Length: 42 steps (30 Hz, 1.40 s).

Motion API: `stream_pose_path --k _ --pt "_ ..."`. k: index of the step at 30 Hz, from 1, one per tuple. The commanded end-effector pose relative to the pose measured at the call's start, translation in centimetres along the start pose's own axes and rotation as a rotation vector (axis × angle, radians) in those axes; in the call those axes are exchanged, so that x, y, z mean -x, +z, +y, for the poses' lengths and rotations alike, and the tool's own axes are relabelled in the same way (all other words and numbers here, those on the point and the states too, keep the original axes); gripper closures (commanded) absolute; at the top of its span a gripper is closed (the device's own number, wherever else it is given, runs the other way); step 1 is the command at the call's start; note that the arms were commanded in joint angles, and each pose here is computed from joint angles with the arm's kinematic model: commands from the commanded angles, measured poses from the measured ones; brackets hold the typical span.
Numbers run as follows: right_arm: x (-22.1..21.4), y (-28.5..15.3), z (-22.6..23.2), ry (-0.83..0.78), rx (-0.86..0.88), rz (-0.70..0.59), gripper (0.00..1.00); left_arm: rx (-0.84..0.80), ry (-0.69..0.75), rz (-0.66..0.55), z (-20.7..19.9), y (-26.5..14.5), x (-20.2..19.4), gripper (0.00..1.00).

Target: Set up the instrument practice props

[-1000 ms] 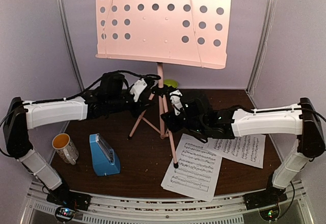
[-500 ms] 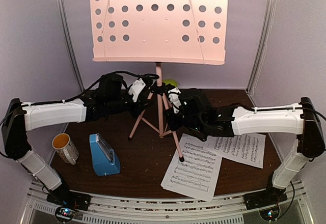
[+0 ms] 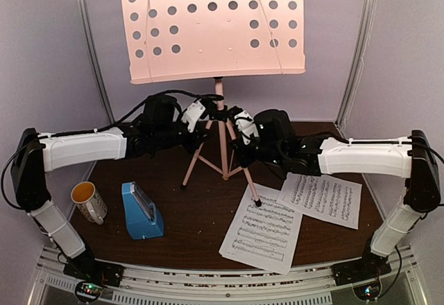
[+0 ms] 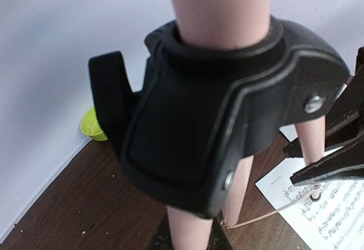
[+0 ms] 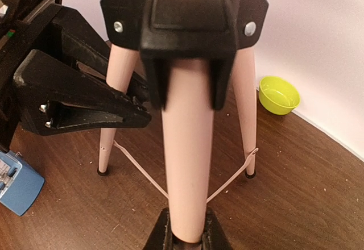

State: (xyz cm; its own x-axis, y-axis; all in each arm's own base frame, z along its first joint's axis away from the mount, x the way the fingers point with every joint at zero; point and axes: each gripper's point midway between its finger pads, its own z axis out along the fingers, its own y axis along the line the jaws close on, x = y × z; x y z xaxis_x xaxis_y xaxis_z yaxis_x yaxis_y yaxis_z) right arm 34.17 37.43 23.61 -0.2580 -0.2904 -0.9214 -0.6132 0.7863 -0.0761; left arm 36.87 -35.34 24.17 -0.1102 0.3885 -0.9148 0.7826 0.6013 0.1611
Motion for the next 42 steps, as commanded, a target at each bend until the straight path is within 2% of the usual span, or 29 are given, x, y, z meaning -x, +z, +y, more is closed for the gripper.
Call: stream_pose_path --k 1,16,25,33,42 --pt "5.2 -0.6 -6.3 -0.012 -0.186 -0.152 1.00 0.153 0.015 -0.117 4.0 -0.5 4.8 1.00" --pt "7.2 1.8 -11.4 -0.042 -0.232 -0.189 1.00 0.217 0.062 -0.125 5.8 1.9 6.7 1.00" --pt "6.3 2.3 -13.6 -0.070 -0.258 -0.169 1.00 0.210 0.061 -0.116 6.0 3.3 6.9 1.00" --pt "5.3 2.7 -13.1 -0.049 -0.215 -0.161 1.00 0.129 0.069 -0.121 4.7 4.0 7.1 1.00" --pt "3.5 2.6 -12.2 -0.008 -0.167 -0.147 1.00 0.077 0.113 -0.061 4.0 5.1 6.4 0.98"
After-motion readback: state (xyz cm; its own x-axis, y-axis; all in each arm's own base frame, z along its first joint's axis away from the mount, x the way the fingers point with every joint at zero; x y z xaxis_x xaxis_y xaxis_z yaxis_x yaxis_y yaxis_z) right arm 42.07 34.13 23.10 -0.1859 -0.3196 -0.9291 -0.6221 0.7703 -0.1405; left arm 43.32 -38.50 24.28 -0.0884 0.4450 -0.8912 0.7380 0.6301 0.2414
